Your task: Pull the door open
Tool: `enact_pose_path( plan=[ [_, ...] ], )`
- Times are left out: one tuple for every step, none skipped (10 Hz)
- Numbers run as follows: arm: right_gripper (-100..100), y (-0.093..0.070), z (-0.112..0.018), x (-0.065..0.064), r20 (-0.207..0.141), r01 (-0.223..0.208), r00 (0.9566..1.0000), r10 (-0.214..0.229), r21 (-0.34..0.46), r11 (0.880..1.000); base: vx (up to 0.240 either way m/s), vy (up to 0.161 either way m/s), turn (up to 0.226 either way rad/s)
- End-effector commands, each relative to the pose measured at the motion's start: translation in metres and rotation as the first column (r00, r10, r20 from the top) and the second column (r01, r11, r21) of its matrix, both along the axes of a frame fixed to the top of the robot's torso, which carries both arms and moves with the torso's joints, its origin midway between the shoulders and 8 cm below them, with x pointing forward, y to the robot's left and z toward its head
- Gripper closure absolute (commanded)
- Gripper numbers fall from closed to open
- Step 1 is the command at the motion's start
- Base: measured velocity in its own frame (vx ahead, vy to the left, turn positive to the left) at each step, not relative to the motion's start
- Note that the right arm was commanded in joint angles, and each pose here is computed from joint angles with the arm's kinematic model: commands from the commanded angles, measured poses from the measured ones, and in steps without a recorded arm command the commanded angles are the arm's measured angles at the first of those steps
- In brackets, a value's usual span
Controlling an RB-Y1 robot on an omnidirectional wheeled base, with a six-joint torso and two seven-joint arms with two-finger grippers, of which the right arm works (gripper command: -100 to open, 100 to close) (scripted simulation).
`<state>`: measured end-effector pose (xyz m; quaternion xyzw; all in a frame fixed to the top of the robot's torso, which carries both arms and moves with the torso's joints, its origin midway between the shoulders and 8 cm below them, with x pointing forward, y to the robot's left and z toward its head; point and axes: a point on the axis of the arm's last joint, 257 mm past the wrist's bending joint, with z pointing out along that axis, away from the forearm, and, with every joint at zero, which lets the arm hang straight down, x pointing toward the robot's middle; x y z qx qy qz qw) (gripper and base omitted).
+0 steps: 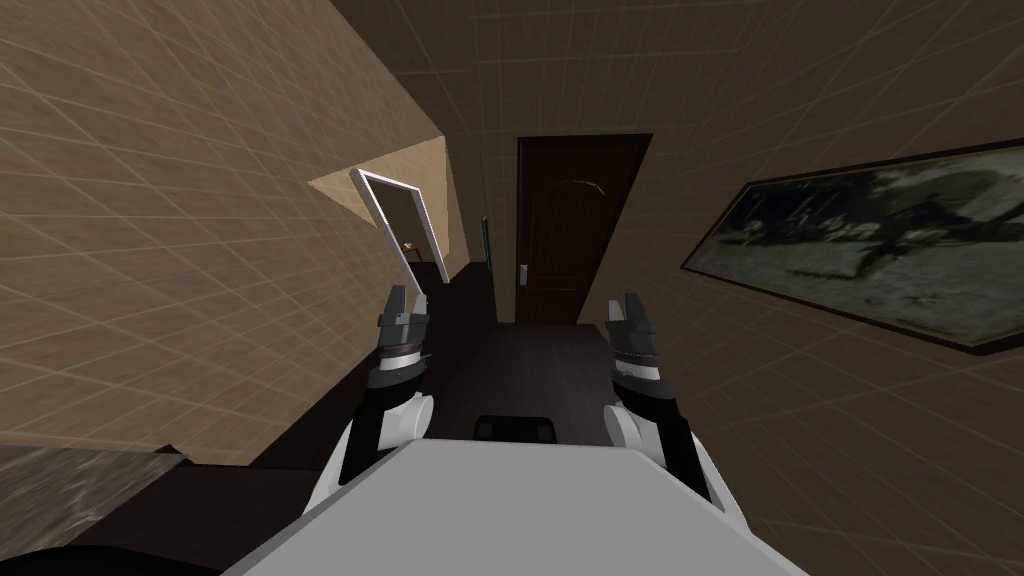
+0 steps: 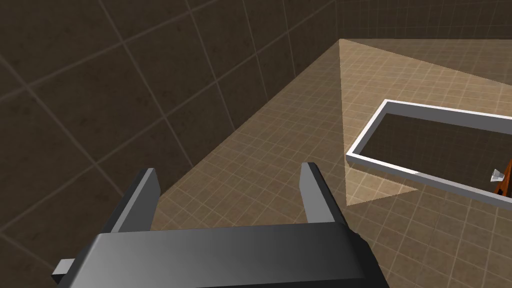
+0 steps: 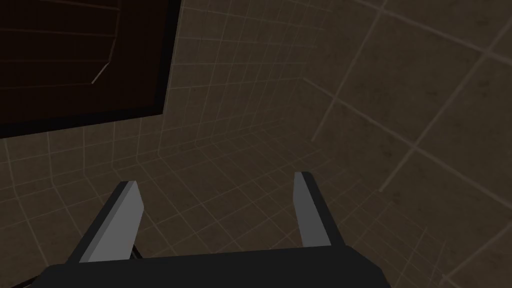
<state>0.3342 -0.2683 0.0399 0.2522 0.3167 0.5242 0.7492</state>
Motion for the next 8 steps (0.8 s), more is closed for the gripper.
enact_pose_path(
  plan=[
    [-100,0.004,-0.008,0.007,-0.017,0.006,0.9998,-0.007,-0.035,0.999,0.102,0.014,-0.086],
    [-100,0.006,-0.012,0.009,-0.025,0.009,0.9996,-0.01,-0.049,0.999,0.164,0.034,-0.08],
    [-100,0.007,-0.015,0.012,-0.032,0.011,0.9994,-0.013,-0.064,0.998,0.159,0.044,-0.044],
    [-100,0.01,-0.022,0.018,-0.046,0.016,0.9987,-0.021,-0.093,0.996,0.2,0.062,-0.076],
    [-100,0.013,-0.027,0.022,-0.055,0.02,0.9981,-0.026,-0.114,0.993,0.208,0.084,-0.077],
    [-100,0.015,-0.033,0.026,-0.065,0.022,0.9974,-0.031,-0.135,0.991,0.198,0.072,-0.09],
    [-100,0.017,-0.039,0.03,-0.076,0.026,0.9964,-0.039,-0.161,0.987,0.16,0.037,-0.088],
    [-100,0.02,-0.046,0.035,-0.087,0.029,0.9952,-0.046,-0.186,0.982,0.151,0.038,-0.091]
  ],
)
